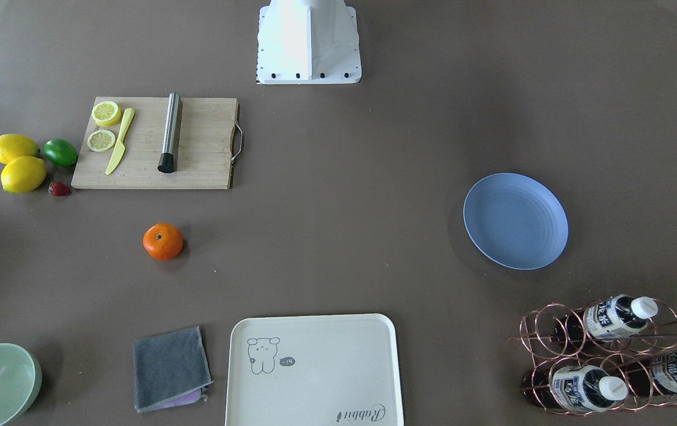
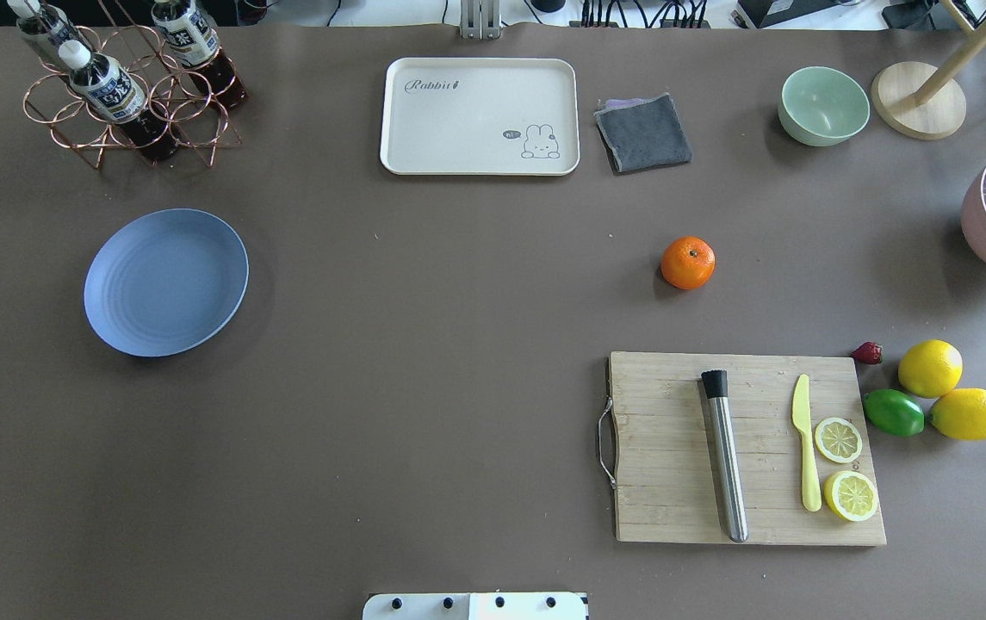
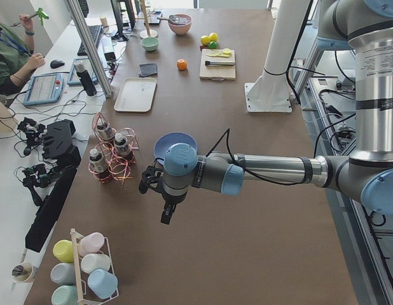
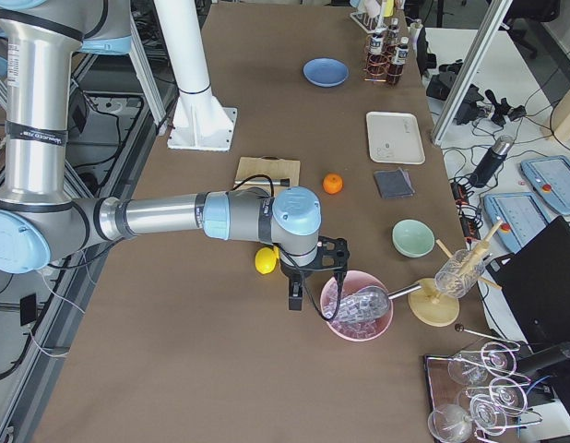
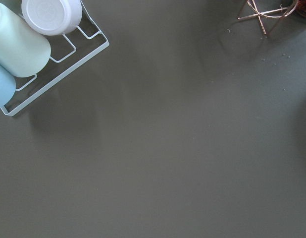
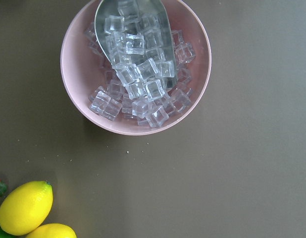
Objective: Pick orange to plate
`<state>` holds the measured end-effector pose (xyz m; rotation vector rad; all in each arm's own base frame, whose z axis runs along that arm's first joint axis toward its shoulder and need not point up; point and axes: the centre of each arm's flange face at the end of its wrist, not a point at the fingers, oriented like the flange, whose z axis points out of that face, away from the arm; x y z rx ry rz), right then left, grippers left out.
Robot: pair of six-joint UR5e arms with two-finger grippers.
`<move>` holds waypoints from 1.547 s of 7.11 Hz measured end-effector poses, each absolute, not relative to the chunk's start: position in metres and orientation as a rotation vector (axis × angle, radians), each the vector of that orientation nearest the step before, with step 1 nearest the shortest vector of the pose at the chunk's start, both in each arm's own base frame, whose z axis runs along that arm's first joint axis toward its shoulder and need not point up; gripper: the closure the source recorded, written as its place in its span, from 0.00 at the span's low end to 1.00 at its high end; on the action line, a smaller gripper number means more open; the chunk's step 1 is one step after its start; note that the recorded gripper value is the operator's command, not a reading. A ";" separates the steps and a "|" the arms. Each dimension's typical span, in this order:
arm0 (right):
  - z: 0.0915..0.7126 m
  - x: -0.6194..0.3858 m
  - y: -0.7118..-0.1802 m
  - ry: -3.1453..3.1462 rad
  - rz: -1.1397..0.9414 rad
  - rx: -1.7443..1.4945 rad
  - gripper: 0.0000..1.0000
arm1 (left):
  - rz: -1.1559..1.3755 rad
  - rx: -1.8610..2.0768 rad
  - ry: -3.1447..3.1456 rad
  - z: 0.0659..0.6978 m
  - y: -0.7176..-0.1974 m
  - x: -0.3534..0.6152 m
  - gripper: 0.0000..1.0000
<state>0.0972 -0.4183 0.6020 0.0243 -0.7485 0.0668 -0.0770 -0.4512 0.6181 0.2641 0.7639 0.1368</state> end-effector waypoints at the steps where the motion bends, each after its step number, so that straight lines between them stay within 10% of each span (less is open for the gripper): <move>1: 0.607 0.099 -0.416 -0.738 0.076 0.014 0.00 | 0.143 0.268 0.752 0.616 -0.453 -0.075 0.02; 11: 0.611 0.100 -0.421 -0.739 0.086 0.042 0.00 | 0.170 0.281 0.652 0.614 -0.452 -0.073 0.02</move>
